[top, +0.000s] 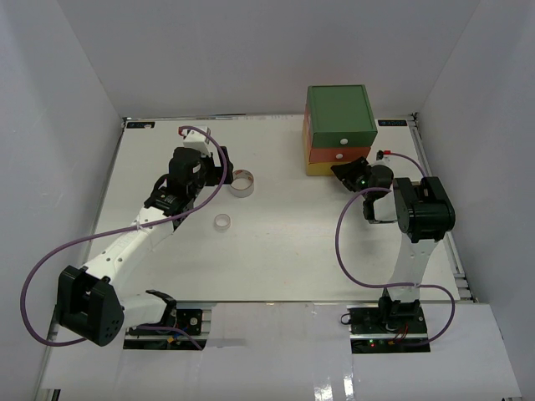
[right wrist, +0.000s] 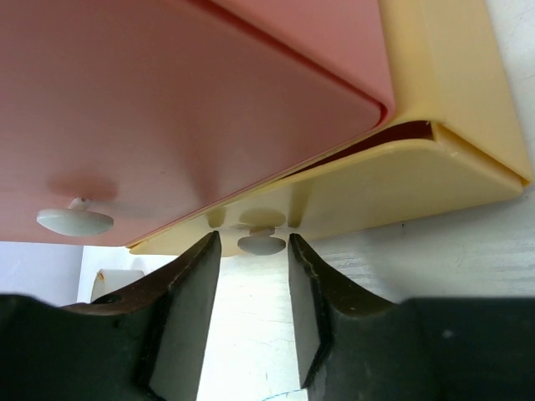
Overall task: Sort the stationery into containers
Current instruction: Open the drawer in the storage box.
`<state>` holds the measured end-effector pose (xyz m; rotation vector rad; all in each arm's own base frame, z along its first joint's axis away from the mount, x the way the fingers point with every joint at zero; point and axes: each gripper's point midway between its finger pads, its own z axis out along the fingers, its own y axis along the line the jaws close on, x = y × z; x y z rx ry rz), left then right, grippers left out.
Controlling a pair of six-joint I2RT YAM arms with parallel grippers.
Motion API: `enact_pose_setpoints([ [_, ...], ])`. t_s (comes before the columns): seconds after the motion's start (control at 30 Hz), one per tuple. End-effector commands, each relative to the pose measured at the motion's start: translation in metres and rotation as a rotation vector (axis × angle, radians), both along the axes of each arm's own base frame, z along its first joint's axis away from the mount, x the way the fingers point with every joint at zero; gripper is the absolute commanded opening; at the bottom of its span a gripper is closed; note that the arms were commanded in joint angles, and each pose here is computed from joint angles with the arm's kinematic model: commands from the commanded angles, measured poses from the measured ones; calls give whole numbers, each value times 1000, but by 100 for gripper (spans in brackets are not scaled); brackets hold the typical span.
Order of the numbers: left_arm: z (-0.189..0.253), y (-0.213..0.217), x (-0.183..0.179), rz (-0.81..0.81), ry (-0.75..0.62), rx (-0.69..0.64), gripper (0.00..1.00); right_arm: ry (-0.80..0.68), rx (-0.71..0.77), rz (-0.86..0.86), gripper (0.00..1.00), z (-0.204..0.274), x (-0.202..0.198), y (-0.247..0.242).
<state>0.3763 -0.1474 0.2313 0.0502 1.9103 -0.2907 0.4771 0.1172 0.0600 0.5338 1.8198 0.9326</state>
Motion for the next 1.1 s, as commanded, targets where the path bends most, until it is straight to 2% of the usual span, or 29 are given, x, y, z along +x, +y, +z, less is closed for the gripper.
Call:
enact_pose_setpoints([
  [0.0,-1,-2,1,-11,-1,1,98,-97,-5,6,43,23,14,0],
  [0.13,-1,-2,1,-11,-1,1,98,-96,-3,7,39,22,14,0],
  [0.33,0,-2,0,-14,-2,0,98,-85,0,1,23,21,8,-1],
  [0.5,0,-3,0,-16,0,-4,98,-86,9,-4,19,22,-3,-2],
  [1.07,4,-4,0,-20,-7,-15,98,-35,42,6,20,16,-94,-5],
])
